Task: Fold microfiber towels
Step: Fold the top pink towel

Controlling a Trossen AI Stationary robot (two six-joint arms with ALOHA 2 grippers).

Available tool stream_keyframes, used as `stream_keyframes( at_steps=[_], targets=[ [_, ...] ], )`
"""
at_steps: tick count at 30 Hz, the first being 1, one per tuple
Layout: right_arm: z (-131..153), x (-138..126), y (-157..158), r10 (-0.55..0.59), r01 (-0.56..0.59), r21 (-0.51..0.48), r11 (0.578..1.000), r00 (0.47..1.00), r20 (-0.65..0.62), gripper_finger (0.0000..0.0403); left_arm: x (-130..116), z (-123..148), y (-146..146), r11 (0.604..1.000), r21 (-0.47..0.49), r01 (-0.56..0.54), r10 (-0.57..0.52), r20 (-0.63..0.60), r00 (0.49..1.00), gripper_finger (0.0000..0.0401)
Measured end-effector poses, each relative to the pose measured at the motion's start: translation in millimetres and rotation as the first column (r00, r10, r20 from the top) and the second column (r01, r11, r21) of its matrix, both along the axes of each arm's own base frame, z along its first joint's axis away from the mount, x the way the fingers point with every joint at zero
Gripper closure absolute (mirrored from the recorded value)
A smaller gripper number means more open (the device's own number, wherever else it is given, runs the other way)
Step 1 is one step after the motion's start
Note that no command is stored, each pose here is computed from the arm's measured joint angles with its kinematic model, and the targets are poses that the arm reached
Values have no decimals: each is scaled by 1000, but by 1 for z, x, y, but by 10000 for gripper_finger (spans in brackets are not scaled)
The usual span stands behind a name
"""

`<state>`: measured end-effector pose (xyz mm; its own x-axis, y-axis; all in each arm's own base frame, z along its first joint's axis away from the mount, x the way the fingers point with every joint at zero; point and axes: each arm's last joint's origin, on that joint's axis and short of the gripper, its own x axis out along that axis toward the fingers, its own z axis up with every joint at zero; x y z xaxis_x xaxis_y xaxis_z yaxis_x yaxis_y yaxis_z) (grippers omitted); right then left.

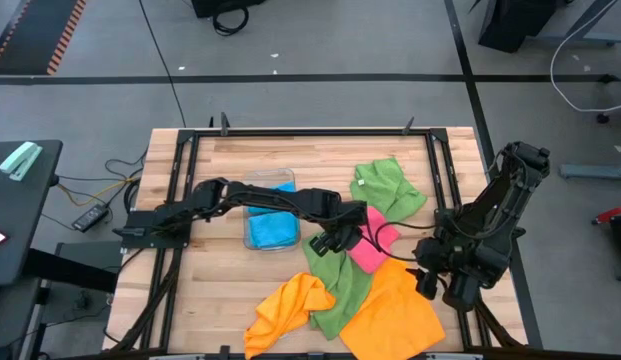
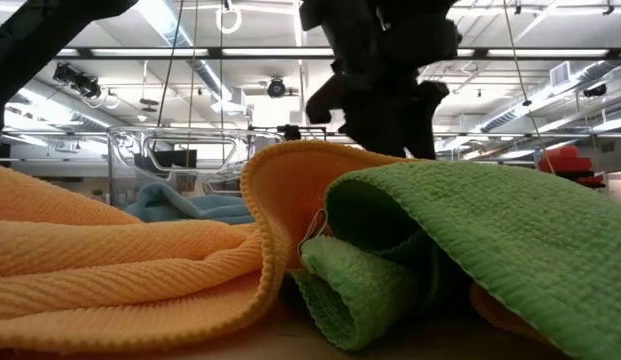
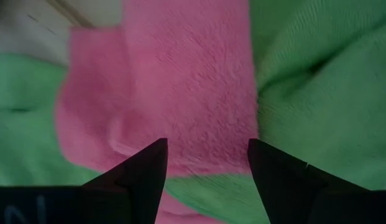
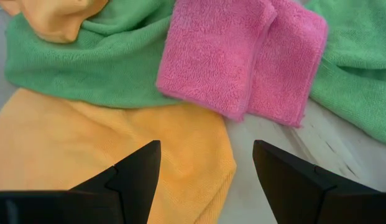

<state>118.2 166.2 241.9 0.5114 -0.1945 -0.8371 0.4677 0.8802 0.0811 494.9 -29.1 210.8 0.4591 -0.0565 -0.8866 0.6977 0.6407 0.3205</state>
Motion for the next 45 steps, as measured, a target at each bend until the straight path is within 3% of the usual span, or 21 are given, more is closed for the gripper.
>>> stream_keyframes(
  at_steps=[15,21,28,45],
  targets=[
    [0,1,-1,-20,20,-2,1000,1000,18,139,1,-11,-19,999,-16,46,-47,-29,998,170],
    [0,1,-1,-41,40,11,999,999,23,139,4,-27,-22,985,168,-24,30,-32,999,170],
    [0,1,-1,-59,58,23,998,998,27,139,5,-28,-23,983,181,-37,42,-23,999,173],
    [1,2,-1,-67,66,18,998,997,45,139,3,-14,-20,981,189,-54,53,8,999,287]
  ],
)
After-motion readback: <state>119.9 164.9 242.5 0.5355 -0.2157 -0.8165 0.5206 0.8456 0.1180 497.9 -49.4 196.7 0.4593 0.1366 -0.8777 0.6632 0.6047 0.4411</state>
